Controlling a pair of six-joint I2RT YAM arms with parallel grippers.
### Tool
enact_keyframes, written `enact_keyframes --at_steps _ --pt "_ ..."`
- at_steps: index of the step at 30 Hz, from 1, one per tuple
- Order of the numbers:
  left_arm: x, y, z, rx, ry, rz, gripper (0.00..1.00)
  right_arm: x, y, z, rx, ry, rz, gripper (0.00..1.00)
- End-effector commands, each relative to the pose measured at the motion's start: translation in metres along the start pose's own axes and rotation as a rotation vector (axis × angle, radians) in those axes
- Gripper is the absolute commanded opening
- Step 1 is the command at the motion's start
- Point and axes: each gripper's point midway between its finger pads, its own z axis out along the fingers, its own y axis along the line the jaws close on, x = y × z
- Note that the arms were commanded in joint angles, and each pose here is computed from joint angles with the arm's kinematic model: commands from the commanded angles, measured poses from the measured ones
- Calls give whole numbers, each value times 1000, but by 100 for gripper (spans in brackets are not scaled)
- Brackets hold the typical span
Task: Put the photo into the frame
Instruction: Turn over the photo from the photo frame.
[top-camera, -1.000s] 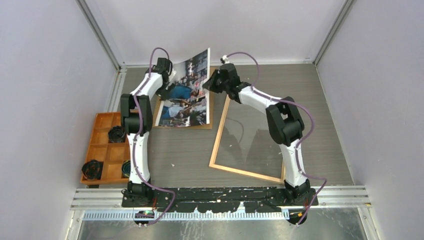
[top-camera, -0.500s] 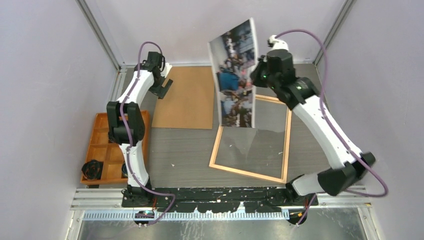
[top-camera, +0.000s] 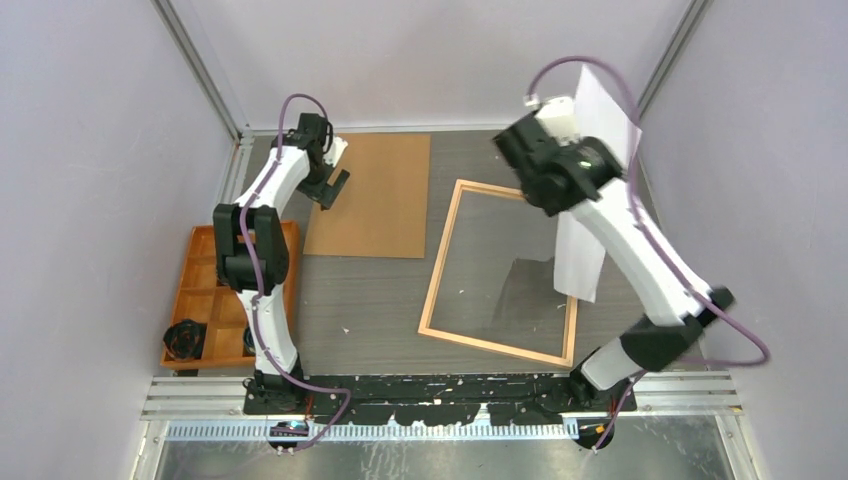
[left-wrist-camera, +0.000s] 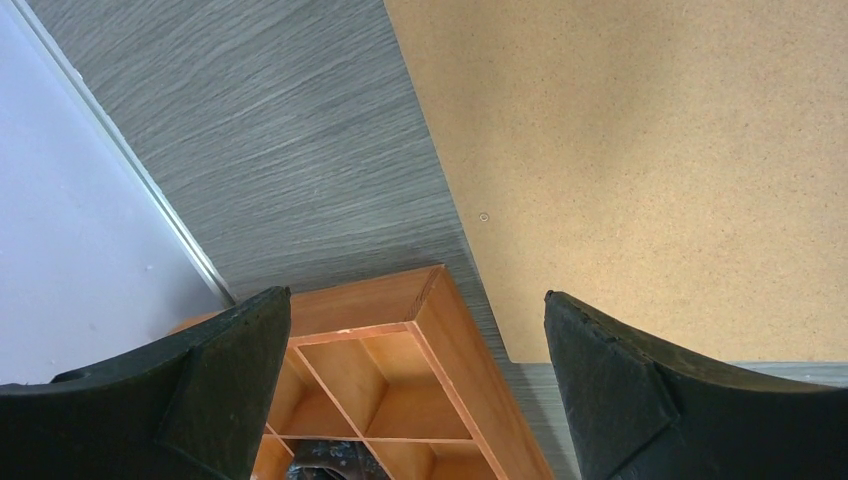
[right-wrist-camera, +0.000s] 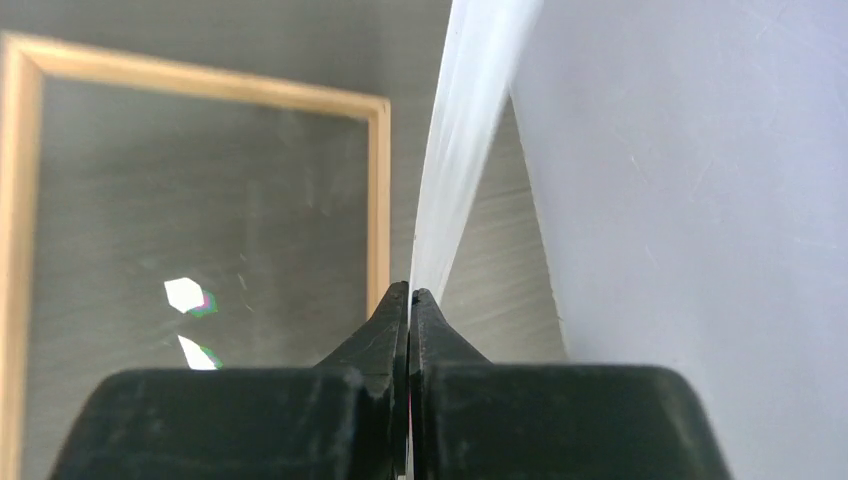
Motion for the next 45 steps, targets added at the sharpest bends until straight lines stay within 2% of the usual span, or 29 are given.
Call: enact_keyframes --at_steps 1,5,10,13,17,27,35,45 --pt "-7 4 -24 -6 -58 -20 100 43 23 24 125 140 -197 1" --pt "-6 4 -22 -10 -55 -18 100 84 85 36 -74 255 -1 1" --pt "-6 4 -21 -14 -54 -17 100 97 137 39 -235 286 284 1" --pt "-7 4 -23 -17 -59 -18 100 97 150 46 -219 295 394 1" --pt "-5 2 -22 -21 -58 -15 100 99 163 53 -191 321 463 1" --pt "-5 3 -16 -36 -53 -7 100 103 176 64 -174 330 453 1" --pt "-4 3 -12 -38 -48 -3 100 121 162 68 -147 336 308 1" --pt "-5 4 -13 -46 -47 -4 100 133 170 65 -227 372 184 1"
